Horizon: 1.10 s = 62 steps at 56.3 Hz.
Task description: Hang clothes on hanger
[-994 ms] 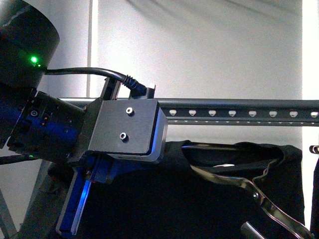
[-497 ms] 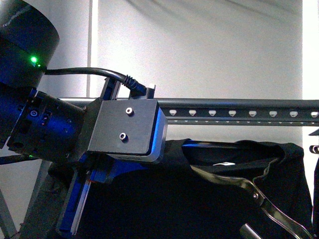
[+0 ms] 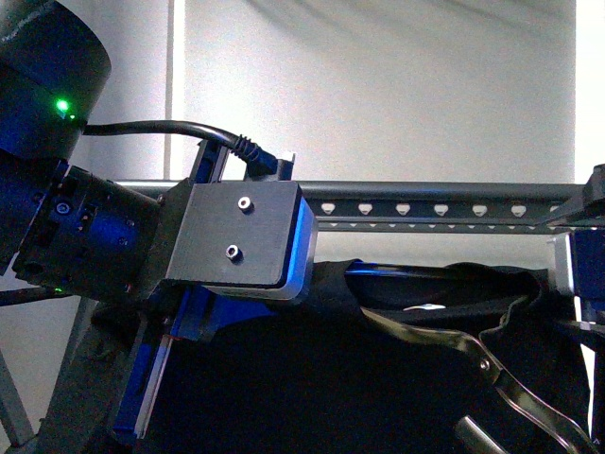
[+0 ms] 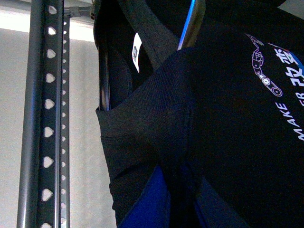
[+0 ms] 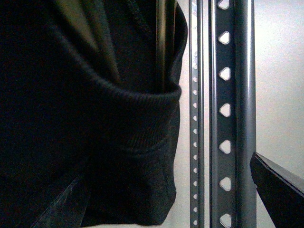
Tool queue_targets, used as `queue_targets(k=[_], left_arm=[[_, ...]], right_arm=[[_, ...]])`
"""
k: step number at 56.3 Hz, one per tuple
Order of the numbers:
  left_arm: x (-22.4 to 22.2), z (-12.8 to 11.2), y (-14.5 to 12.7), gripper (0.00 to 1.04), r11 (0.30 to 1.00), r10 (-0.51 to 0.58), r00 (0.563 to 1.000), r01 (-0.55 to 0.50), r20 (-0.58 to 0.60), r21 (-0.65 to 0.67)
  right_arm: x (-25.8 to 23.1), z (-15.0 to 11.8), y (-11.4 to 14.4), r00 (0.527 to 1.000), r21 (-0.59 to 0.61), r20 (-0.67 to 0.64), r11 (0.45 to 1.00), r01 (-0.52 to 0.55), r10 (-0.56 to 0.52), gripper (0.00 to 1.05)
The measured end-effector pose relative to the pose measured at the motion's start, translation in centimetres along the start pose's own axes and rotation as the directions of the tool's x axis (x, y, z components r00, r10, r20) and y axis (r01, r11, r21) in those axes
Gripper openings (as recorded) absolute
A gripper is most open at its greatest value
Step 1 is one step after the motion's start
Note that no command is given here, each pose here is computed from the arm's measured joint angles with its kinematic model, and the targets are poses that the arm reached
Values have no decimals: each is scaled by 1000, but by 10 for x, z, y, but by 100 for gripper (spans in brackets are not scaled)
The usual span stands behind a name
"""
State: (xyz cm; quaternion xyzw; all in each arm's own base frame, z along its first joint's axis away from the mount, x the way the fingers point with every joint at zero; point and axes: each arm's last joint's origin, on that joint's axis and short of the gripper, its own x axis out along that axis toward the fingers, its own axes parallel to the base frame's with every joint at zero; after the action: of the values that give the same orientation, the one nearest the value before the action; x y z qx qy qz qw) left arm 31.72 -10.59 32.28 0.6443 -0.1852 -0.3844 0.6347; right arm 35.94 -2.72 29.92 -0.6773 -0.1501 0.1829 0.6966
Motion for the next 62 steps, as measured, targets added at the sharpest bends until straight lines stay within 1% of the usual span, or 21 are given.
queue_targets(k=[2,12,14,21,24,29,30,34,40,41,49,50,52,54,56,58,62], left_arm=[[0,0,0,5,1000,0,1000,0,0,0],[0,0,0,5,1000,0,1000,0,-1,0],[0,0,0,5,1000,0,1000,0,-1,0],[0,0,0,5,1000,0,1000,0,-2,0],[0,0,0,5,1000,0,1000,0,-2,0],[0,0,0,5,1000,0,1000,0,-2,0],[0,0,0,7,1000,0,1000,0,-1,-1],[0,0,1,17,1000,6,1000,-6,1,5],[0,0,2,29,1000,9,1000,-9,2,13],[0,0,2,33,1000,9,1000,-9,3,14],[0,0,2,49,1000,9,1000,-9,4,16],[0,0,2,53,1000,9,1000,-9,4,16],[0,0,2,56,1000,9,1000,-9,4,16],[0,0,2,62,1000,9,1000,-9,4,16],[0,0,2,69,1000,9,1000,-9,5,17],[0,0,2,72,1000,9,1000,-9,7,17],[0,1,2,85,1000,9,1000,-9,9,18]], right_arm=[[5,0,-1,1000,15,-5,1000,3,-3,96],[18,3,-6,999,58,-33,998,-6,8,61],[19,3,-5,999,61,-34,998,-8,10,58],[21,3,-3,999,85,-43,996,-16,20,35],[21,4,-3,999,87,-41,996,-17,20,30],[20,4,0,999,93,-35,995,-24,27,14],[20,5,2,999,90,-31,996,-28,31,11],[18,5,6,999,86,-29,995,-42,45,6],[15,4,15,997,98,-27,992,-75,78,6],[14,4,17,996,103,-28,991,-86,89,6],[5,2,30,987,133,-31,979,-152,157,6],[3,1,33,984,141,-31,975,-170,176,6],[0,0,36,980,146,-34,971,-189,196,6],[-4,-2,41,973,159,-41,963,-218,227,5],[-10,-5,49,961,171,-53,951,-258,271,5],[-13,-6,53,954,180,-59,943,-280,294,5],[-25,-13,67,920,232,-86,906,-354,382,5]])
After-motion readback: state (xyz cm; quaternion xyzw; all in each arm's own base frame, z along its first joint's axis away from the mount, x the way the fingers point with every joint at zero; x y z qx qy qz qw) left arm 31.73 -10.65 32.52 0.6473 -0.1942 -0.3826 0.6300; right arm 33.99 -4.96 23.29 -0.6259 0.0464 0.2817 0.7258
